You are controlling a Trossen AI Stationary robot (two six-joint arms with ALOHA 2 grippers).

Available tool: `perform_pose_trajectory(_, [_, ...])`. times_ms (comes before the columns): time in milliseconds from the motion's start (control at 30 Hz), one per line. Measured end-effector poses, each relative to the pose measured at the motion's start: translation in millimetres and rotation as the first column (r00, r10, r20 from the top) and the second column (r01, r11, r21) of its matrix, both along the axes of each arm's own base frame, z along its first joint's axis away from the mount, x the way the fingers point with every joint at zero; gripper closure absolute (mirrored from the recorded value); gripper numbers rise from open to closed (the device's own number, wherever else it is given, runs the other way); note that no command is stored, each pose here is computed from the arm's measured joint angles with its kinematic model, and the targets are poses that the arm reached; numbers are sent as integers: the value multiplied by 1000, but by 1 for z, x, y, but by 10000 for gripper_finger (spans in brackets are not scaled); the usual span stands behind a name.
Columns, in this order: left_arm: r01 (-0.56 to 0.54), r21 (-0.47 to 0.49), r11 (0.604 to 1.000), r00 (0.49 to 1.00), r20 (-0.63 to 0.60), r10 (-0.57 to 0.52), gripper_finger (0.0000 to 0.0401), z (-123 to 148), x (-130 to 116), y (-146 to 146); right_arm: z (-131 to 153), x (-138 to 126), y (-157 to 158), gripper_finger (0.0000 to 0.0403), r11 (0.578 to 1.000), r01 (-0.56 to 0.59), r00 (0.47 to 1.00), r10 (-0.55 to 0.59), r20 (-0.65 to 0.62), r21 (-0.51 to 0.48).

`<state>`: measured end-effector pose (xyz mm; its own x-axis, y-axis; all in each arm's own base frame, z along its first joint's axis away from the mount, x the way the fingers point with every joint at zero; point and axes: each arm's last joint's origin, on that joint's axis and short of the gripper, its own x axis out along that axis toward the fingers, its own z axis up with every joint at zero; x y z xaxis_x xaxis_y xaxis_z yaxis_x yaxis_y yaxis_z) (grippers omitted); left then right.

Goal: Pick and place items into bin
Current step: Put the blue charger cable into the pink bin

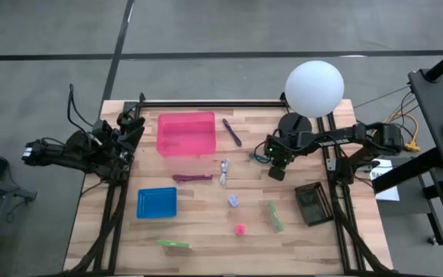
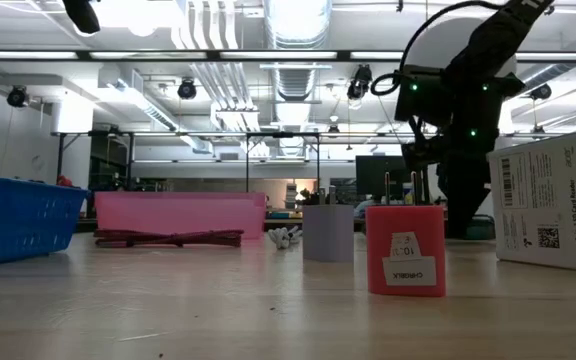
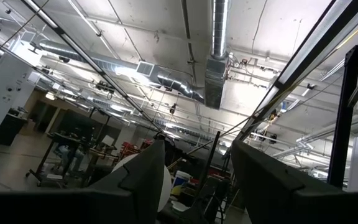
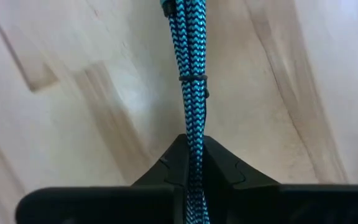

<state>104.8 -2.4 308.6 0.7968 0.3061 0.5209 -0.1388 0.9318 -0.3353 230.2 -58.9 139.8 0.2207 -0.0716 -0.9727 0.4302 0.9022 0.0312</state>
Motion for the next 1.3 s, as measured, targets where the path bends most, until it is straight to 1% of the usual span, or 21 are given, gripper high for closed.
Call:
perform_pose_trajectory(167, [0, 1, 1000, 1000, -5, 0, 230, 0, 1, 0, 17, 4, 1, 388, 998, 40, 995, -44, 90, 46])
perform_pose_trajectory(267, [0, 1, 1000, 1000, -7, 0, 230, -1, 2, 0, 32, 8, 1, 389, 996, 51, 980, -65, 188, 79])
perform_pose_trajectory(333, [0, 2, 1000, 1000, -16, 0, 230, -2, 3, 0, 43, 11, 2, 389, 994, 46, 956, -72, 285, 98])
perform_pose_trajectory(400, [0, 4, 1000, 1000, -26, 0, 230, -4, 4, -1, 56, 16, 3, 389, 993, 38, 914, -79, 399, 109])
perform_pose_trajectory(467, [1, 5, 1000, 999, -36, 0, 230, -6, 6, -1, 69, 20, 4, 389, 994, 17, 857, -69, 510, 107])
perform_pose_trajectory(567, [1, 8, 1000, 998, -59, 0, 230, -9, 10, -1, 89, 26, 6, 389, 997, -6, 745, -48, 665, 79])
perform_pose_trajectory(667, [1, 11, 1000, 997, -79, 0, 230, -11, 14, -2, 107, 34, 7, 390, 999, -21, 609, -26, 792, 49])
perform_pose_trajectory(800, [1, 15, 1000, 994, -106, 0, 230, -14, 19, -3, 126, 44, 10, 390, 999, -43, 409, 26, 912, -9])
perform_pose_trajectory(867, [1, 16, 1000, 993, -116, 1, 230, -15, 21, -3, 130, 48, 10, 390, 998, -47, 340, 45, 939, -31])
perform_pose_trajectory(900, [1, 17, 1000, 993, -120, 1, 230, -15, 22, -3, 131, 50, 10, 390, 998, -48, 323, 51, 945, -37])
perform_pose_trajectory(967, [1, 17, 1000, 992, -124, 1, 230, -16, 23, -3, 128, 53, 10, 390, 998, -48, 314, 53, 948, -40])
perform_pose_trajectory(1133, [2, 18, 1000, 992, -129, 1, 230, -17, 25, -3, 117, 60, 10, 390, 999, -50, 345, 29, 938, -12])
perform_pose_trajectory(1200, [2, 20, 1000, 990, -143, 1, 230, -18, 28, -4, 114, 63, 12, 390, 998, -58, 344, 30, 938, -11])
perform_pose_trajectory(1300, [3, 23, 1000, 985, -170, 1, 230, -21, 33, -5, 115, 67, 15, 390, 997, -71, 305, 41, 952, -20])
